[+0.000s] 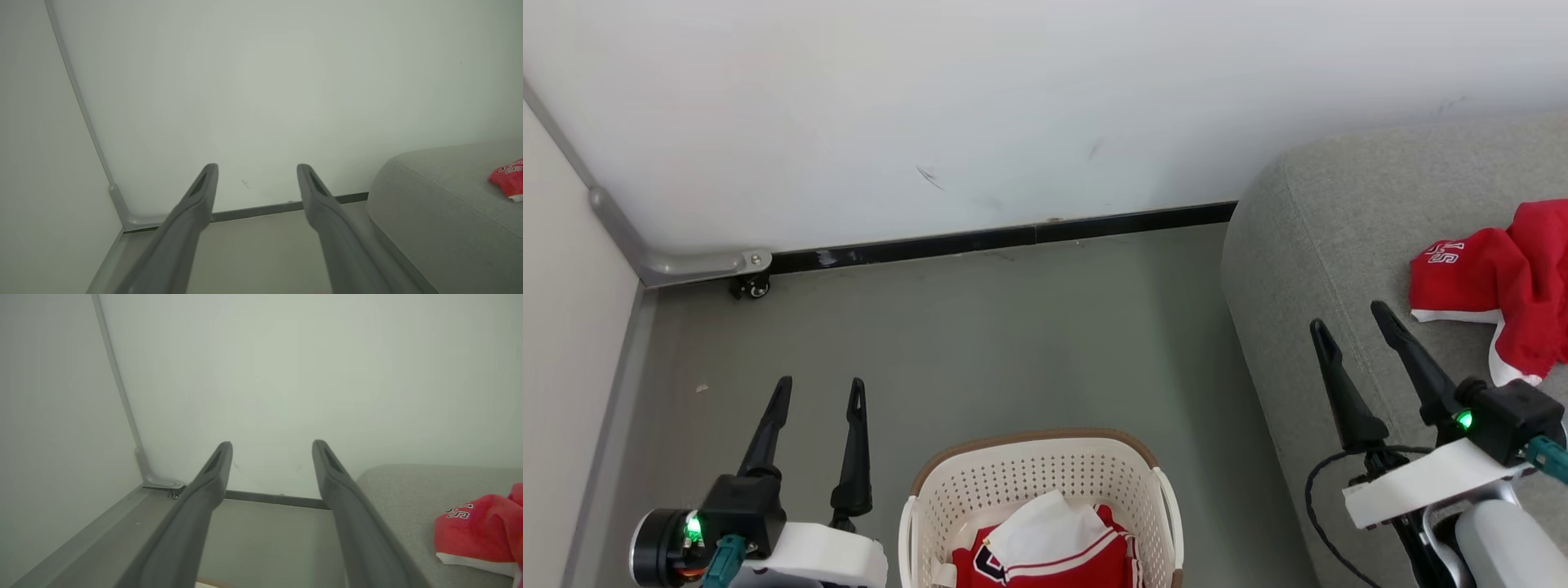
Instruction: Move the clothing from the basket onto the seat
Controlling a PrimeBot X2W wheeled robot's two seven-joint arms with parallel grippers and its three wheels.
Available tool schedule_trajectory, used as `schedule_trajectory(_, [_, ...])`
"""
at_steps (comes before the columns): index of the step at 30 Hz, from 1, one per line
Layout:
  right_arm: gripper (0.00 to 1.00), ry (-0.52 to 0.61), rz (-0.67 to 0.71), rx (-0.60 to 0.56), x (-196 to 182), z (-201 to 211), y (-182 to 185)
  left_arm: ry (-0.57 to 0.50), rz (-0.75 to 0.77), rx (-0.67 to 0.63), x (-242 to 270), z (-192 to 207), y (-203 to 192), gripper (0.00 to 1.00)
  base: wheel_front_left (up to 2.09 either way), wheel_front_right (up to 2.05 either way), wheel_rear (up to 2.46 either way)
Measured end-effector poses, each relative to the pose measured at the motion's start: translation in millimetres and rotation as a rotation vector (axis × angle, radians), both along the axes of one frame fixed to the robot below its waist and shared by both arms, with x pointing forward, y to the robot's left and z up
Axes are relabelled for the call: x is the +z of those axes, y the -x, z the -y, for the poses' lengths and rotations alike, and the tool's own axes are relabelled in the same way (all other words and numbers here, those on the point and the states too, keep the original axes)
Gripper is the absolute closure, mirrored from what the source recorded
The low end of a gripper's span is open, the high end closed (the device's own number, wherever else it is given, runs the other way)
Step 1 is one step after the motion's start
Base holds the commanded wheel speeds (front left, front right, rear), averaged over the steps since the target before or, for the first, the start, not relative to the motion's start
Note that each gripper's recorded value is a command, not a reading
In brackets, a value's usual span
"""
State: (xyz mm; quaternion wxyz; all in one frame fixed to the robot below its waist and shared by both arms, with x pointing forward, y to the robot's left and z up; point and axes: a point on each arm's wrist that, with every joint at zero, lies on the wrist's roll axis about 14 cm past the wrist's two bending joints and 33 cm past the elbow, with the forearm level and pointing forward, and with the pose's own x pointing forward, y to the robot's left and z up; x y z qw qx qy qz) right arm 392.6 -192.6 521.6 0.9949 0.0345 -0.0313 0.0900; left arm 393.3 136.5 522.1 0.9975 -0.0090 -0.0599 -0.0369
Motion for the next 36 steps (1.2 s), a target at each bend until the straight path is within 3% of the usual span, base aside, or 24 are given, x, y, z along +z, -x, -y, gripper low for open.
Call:
schedule_trajectory(13, [0.00, -0.036, -0.042, -0.031, -23.6, -17.9, 36.8, -0.003, -0.006, 0.012, -1.0, -2.6, 18.9, 0.00, 0.00, 0.00, 0.00])
schedule_trajectory(36, [0.00, -0.010, -0.008, -0.080, -12.8, -24.2, 55.5, -0.007, -0.012, 0.011, -2.6, -1.5, 17.3, 0.00, 0.00, 0.00, 0.00])
